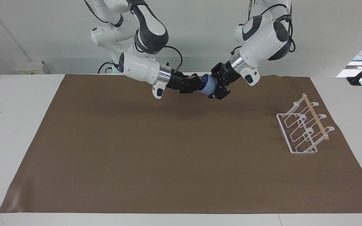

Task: Hang cup on cup holder
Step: 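Grasp the cup base with the left gripper from the right gripper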

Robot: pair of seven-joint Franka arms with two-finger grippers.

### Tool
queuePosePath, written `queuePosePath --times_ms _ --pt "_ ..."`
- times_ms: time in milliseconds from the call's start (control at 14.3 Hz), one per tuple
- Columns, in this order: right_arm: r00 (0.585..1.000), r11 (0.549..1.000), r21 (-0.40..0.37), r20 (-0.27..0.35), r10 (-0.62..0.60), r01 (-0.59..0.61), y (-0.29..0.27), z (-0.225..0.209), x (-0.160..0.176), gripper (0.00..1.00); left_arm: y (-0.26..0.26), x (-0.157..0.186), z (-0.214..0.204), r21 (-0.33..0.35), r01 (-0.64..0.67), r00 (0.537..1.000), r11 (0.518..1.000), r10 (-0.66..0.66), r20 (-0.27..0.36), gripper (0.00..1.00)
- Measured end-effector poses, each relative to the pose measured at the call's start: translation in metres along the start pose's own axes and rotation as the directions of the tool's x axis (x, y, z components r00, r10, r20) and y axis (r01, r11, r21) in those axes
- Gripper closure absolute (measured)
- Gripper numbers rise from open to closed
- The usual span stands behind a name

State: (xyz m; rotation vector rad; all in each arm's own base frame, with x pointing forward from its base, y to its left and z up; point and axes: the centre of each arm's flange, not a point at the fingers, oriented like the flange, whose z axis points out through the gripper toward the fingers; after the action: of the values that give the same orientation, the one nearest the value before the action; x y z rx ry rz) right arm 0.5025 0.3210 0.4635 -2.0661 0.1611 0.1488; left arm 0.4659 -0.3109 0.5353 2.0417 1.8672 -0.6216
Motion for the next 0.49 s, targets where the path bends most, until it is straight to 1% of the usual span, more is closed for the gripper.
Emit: queuePosePath --times_ms 280,349,419,489 --pt "1.000 1.000 0.001 -0.004 0.001 -0.001 0.0003 -0.0027 0.0003 0.93 0.0000 -0.0025 0.0002 -0.010 -0.012 1.000 1.000 0.012 0.001 0.20" --pt "1.000 1.000 0.002 -0.004 0.000 0.000 -0.0006 -0.0026 0.0001 0.88 -0.0008 -0.0038 0.0011 -0.009 -0.021 1.000 1.000 0.021 0.001 0.20" --pt "1.000 1.000 0.002 -0.004 0.000 0.000 -0.0005 -0.0021 -0.0002 0.87 -0.0018 -0.0054 0.0016 -0.008 -0.026 1.000 1.000 0.026 0.001 0.20" --pt "1.000 1.000 0.002 -0.003 -0.001 0.001 -0.0012 -0.0020 -0.0004 0.83 -0.0024 -0.0064 0.0023 -0.006 -0.028 1.000 1.000 0.028 0.001 0.20"
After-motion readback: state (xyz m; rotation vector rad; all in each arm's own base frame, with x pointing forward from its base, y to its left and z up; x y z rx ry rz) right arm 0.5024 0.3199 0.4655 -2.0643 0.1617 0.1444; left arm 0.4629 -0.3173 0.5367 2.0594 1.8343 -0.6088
